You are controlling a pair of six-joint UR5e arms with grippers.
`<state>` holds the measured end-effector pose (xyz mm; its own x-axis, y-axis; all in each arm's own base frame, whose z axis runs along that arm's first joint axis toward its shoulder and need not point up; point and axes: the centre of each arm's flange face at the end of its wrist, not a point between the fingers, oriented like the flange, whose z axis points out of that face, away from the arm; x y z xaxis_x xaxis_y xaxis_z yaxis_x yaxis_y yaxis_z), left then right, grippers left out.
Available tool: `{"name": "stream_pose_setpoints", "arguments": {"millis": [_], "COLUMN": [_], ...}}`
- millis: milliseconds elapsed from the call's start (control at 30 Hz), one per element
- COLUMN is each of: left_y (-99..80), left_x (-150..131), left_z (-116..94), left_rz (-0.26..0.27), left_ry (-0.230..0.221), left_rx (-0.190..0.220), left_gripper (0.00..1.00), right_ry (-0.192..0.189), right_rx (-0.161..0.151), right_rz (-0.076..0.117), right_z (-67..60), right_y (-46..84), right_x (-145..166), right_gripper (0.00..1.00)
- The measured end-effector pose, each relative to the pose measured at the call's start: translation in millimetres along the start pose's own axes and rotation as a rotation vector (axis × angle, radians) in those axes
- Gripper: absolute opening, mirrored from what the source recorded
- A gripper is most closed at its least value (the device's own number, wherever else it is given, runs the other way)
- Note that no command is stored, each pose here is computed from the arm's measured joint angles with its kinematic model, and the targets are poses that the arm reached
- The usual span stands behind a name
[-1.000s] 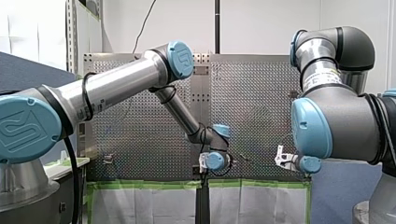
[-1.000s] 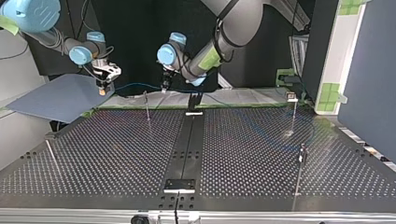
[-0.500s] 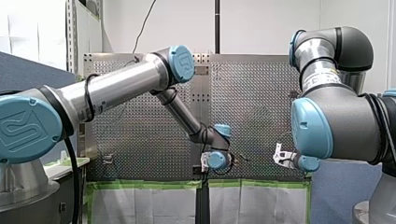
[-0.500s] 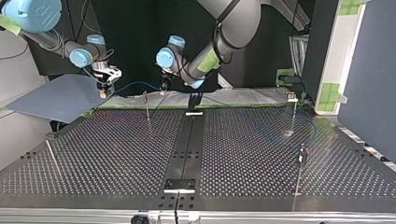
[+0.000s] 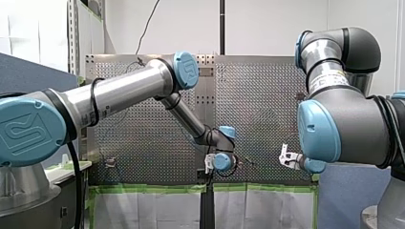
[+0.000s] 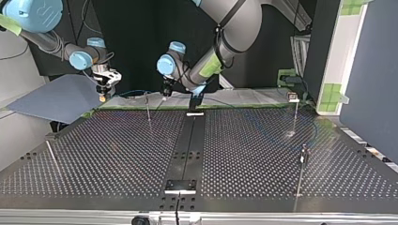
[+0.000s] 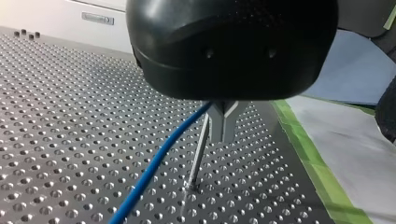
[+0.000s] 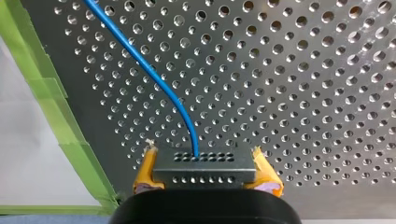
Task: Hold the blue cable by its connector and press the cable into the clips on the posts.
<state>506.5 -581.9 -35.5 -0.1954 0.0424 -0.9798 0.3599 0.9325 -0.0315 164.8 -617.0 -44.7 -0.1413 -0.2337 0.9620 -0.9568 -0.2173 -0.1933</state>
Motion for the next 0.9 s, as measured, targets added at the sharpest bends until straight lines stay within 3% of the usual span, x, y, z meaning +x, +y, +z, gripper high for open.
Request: {"name": "stream_pose_setpoints", "arguments": {"millis": [633, 900], "left_y": [9.1, 19.1], "left_x": [17, 3], "left_z": [25, 40], "left_rz": [-0.006, -0.020], "left_ry": [0.031, 0.026], "left_rx": [0.007, 0.000], "left_gripper": [0.00, 0.00], "right_ry": [0.009, 0.024], "right_rx": [-0.006, -0.009], "right_rz": [-0.001, 0.008], "right_z": [3.6, 9.2], "right_y": [0.3, 1.9], "right_x": [4, 9], "right_gripper": [0.01, 0.01]}}
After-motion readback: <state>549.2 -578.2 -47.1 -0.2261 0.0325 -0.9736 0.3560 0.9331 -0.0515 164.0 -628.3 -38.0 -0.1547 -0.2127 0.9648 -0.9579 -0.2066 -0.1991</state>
